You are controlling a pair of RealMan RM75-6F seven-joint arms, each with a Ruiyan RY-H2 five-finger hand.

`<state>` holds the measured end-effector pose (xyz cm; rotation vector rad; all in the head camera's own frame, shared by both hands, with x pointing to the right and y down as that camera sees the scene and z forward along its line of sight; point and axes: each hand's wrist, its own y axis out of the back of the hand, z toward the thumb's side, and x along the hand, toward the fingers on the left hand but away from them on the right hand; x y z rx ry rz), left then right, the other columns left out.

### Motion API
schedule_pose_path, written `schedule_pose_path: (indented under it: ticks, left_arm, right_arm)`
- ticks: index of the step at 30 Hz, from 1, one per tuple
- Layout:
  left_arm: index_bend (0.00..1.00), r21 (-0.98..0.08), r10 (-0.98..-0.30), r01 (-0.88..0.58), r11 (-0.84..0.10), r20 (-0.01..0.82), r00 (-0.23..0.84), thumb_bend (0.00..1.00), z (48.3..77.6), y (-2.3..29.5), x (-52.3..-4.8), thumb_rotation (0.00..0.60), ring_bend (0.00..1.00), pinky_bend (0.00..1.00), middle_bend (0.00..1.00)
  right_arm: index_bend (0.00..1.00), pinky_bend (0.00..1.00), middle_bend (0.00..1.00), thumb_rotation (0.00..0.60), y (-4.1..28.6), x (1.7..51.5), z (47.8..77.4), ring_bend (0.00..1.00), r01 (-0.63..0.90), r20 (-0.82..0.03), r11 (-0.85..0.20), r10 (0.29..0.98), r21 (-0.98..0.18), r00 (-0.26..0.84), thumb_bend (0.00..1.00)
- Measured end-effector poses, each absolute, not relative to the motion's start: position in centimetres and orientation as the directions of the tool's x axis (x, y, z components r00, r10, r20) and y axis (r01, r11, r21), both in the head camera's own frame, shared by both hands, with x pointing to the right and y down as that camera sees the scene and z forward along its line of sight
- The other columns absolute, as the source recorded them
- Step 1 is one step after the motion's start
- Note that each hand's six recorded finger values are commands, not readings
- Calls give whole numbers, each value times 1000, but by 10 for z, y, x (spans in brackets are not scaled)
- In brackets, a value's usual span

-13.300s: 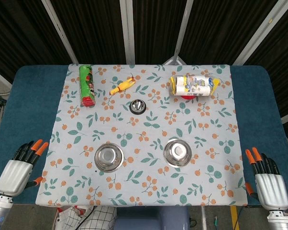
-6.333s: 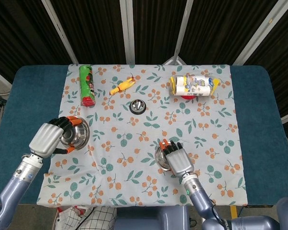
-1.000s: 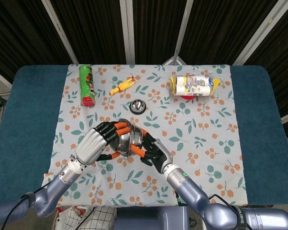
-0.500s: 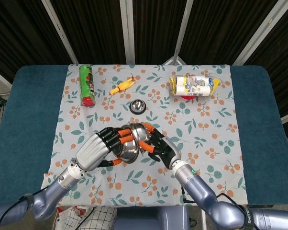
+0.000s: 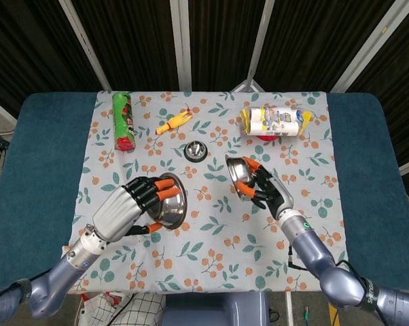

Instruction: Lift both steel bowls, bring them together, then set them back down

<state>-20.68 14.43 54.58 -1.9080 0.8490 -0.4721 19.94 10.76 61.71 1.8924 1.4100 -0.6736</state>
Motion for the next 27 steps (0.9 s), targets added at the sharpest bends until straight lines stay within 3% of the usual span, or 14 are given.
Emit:
schedule_pose_path:
  ticks: [2,8,13,18,21,27]
  left_arm:
    - [634,-887,-734,-344,-309,-7,679,606,548,143,-210,600,549,770,702]
    - [634,-885,-740,-266,-383,122,661,606,568,143,-219,600,549,771,701]
    - [633,-870,-715,-159,-466,264,648,606,597,148,-226,600,549,771,700]
    - [628,-855,-683,-65,-515,364,633,606,624,156,-229,600,548,769,694]
    - [625,-848,-673,-39,-529,391,628,606,635,160,-228,600,548,766,692]
    - [623,-823,-641,5,-568,446,625,606,654,169,-228,600,548,765,691]
  right_arm:
    - [1000,1000,894,600,106,205,619,918,958,-732,-246,624,146,272,339]
    - [1000,1000,894,600,107,226,625,918,867,-683,-457,699,-197,213,340]
    - [1000,1000,894,600,116,238,635,918,635,-608,-565,773,-528,182,340]
    - [1000,1000,894,600,136,236,647,918,276,-485,-534,844,-799,227,340]
    - [1000,1000,894,600,156,231,658,918,104,-440,-481,856,-871,271,340]
    - [992,1000,894,600,193,221,680,915,-8,-450,-472,833,-881,321,339]
